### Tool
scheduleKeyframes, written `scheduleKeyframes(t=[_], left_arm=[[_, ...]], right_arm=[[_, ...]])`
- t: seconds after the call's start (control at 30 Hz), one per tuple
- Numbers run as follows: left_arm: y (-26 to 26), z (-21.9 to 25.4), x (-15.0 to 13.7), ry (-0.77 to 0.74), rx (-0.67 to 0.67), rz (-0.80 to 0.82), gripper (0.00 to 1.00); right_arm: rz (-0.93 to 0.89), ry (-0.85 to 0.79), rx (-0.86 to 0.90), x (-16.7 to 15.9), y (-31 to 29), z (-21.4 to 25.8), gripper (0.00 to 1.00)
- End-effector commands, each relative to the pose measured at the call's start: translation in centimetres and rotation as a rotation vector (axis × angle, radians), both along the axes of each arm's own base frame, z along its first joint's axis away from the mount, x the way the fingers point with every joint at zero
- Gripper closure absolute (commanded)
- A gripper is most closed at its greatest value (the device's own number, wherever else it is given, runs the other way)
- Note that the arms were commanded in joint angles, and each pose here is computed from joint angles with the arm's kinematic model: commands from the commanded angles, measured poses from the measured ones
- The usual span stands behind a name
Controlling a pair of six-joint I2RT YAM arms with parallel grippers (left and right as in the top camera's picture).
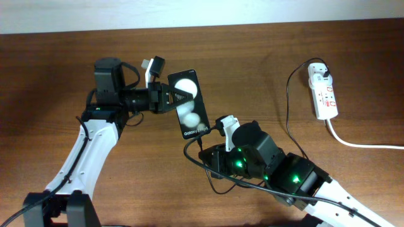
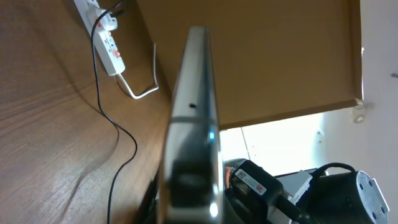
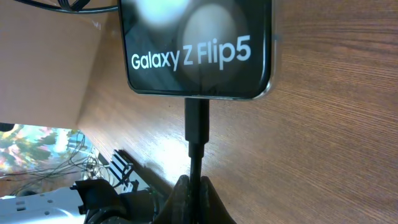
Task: Plug charger to phone and switch on socket
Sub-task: 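Push the USB-C plug up into the phone's bottom port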
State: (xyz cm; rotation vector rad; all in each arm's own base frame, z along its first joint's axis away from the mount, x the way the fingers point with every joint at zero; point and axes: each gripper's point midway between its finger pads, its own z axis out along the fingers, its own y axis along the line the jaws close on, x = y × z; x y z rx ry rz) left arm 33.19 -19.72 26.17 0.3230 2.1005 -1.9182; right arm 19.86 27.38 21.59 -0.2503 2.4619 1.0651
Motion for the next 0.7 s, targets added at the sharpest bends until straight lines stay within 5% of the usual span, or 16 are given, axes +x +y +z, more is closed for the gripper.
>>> scheduleKeyframes(t=[0.0,0.67], left_arm=[[0.1,1.0,-0.3,-0.044,-0.017,-0.024,1.00],[0.2,0.4,0.1,-0.016,0.006,0.010,1.00]], right_arm=[[0.009,-0.014,0.017,0.1,0.4,0.3,0.96],[0.043,-0.016,0.011,-0.8,0.1,0.5,0.96]])
